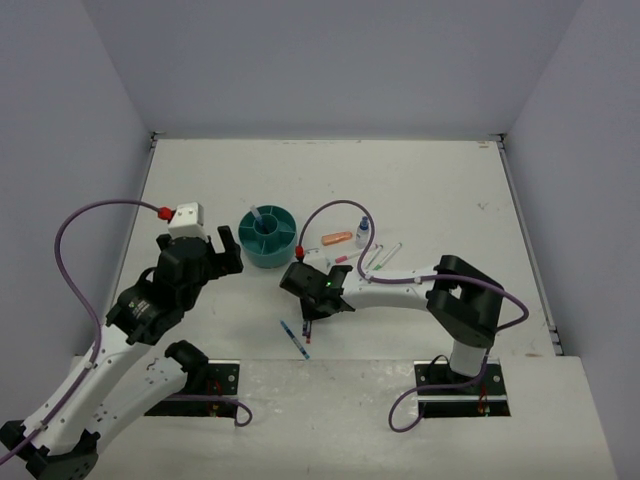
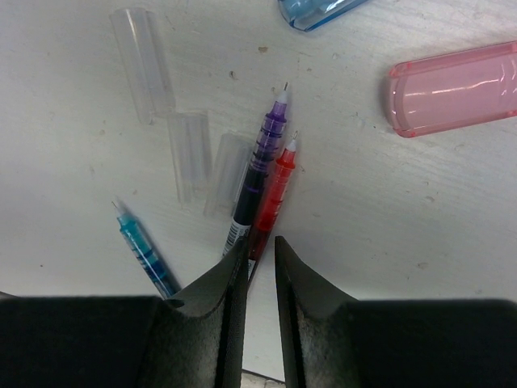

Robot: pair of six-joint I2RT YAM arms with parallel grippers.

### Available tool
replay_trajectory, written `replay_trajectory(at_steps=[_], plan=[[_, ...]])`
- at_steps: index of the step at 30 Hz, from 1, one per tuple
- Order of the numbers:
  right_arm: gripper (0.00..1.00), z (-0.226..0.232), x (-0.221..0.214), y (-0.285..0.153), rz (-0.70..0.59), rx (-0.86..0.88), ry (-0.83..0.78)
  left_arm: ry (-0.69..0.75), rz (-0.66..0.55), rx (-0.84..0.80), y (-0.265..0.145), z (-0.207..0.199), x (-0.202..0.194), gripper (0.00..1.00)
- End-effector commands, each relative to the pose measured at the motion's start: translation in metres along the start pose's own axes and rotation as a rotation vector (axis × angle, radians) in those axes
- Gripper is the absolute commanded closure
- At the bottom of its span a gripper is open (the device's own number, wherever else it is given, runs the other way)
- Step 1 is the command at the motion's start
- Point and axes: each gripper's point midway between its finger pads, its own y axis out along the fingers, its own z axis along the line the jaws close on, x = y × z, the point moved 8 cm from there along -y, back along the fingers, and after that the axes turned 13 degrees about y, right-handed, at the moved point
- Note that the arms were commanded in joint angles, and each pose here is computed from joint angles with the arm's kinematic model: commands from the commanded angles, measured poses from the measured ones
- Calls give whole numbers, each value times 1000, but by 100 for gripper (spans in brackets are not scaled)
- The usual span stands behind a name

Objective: Sort the stationery into containers
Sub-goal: Move the pen to the center of the board.

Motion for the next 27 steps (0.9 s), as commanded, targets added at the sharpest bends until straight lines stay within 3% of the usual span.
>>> replay_trajectory(at_steps=[1,19,24,27], plan=[[79,9,1,0,-16,14,18,-23,-40,11,1,0,5,0],[82,-35,-16,2,21,-116,-4,-42,-17,34,2,1,5,0],[87,-45,-21,-1,44,-122,-25,-103,25,73,5,-2,6,0],[98,-48,-20,-4,47,-123,-41,-179,49,31,7,-11,6,0]])
